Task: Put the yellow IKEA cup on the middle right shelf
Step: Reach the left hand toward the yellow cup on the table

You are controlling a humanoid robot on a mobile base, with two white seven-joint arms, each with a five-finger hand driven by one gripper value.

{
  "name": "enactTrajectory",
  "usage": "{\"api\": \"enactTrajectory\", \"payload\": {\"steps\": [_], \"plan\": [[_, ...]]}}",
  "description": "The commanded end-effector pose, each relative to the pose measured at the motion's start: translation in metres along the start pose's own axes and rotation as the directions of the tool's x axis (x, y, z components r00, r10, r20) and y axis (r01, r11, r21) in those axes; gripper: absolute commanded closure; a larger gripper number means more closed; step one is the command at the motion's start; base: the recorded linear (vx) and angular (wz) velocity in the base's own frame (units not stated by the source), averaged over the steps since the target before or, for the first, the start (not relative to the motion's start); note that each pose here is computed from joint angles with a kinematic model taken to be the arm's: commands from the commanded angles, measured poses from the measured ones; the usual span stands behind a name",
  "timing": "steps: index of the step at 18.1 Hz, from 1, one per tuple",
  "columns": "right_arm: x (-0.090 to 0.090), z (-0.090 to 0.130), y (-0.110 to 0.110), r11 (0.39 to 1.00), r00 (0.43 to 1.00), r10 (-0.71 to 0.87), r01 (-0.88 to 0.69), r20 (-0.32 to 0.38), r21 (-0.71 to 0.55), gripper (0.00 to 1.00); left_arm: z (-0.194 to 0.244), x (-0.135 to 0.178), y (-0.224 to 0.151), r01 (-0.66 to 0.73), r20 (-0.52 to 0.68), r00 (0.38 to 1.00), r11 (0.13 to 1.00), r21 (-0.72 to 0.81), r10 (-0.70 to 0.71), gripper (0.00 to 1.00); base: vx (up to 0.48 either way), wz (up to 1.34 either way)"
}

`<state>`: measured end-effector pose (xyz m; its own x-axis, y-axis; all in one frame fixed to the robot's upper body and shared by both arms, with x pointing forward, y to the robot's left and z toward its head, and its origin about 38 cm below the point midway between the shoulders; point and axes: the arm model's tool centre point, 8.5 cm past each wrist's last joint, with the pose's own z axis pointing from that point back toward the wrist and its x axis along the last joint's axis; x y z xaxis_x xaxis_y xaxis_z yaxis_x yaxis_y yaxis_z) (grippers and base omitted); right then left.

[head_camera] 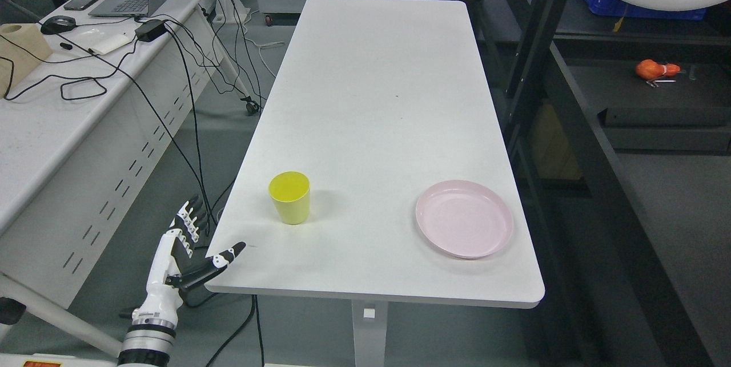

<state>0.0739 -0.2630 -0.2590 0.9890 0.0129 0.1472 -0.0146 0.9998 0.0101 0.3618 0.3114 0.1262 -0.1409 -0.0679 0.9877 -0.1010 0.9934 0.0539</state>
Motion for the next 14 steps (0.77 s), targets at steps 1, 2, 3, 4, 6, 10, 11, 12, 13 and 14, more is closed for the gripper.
{"api": "enactTrajectory", "payload": {"steps": [1, 2, 3, 4, 6, 10, 11, 12, 13, 14], "plan": [[-0.007, 0.003, -0.028, 0.974, 1.0, -0.006, 0.004, -0.01, -0.226, 0.01, -0.008, 0.009, 0.004, 0.015, 0.027, 1.0, 1.0, -0.003, -0.015, 0.01, 0.0, 0.0], [-0.007, 0.003, -0.028, 0.974, 1.0, -0.006, 0.004, -0.01, -0.226, 0.01, -0.008, 0.009, 0.004, 0.015, 0.027, 1.0, 1.0, -0.003, -0.015, 0.01, 0.0, 0.0], [-0.007, 0.003, -0.028, 0.974, 1.0, -0.006, 0.004, -0.01, -0.226, 0.0, -0.008, 0.009, 0.004, 0.015, 0.027, 1.0, 1.0, -0.003, -0.015, 0.01, 0.0, 0.0], [-0.007, 0.003, -0.028, 0.974, 1.0, -0.006, 0.004, -0.01, -0.226, 0.01, -0.008, 0.009, 0.004, 0.016, 0.027, 0.999, 1.0, -0.002, -0.016, 0.01, 0.0, 0.0], [-0.007, 0.003, -0.028, 0.974, 1.0, -0.006, 0.004, -0.01, -0.226, 0.01, -0.008, 0.009, 0.004, 0.016, 0.026, 1.0, 1.0, -0.002, -0.016, 0.01, 0.0, 0.0], [-0.007, 0.003, -0.028, 0.974, 1.0, -0.006, 0.004, -0.01, -0.226, 0.01, -0.007, 0.007, 0.006, 0.02, 0.02, 1.0, 1.0, 0.0, -0.02, 0.01, 0.003, 0.0], [-0.007, 0.003, -0.028, 0.974, 1.0, -0.006, 0.004, -0.01, -0.226, 0.01, -0.008, 0.003, 0.007, 0.017, 0.01, 1.0, 1.0, 0.003, -0.017, 0.01, 0.0, 0.0], [-0.007, 0.003, -0.028, 0.974, 1.0, -0.006, 0.004, -0.01, -0.226, 0.01, -0.008, -0.002, 0.006, 0.013, -0.004, 1.0, 1.0, 0.001, -0.013, 0.01, 0.0, 0.0], [-0.007, 0.003, -0.028, 0.974, 1.0, -0.006, 0.004, -0.01, -0.226, 0.01, -0.013, -0.002, 0.003, 0.009, -0.004, 1.0, 1.0, -0.004, -0.009, 0.01, 0.0, 0.0], [-0.007, 0.003, -0.028, 0.974, 1.0, -0.006, 0.004, -0.01, -0.226, 0.01, -0.015, -0.002, 0.002, 0.007, -0.005, 1.0, 1.0, -0.007, -0.007, 0.01, 0.017, 0.0]]}}
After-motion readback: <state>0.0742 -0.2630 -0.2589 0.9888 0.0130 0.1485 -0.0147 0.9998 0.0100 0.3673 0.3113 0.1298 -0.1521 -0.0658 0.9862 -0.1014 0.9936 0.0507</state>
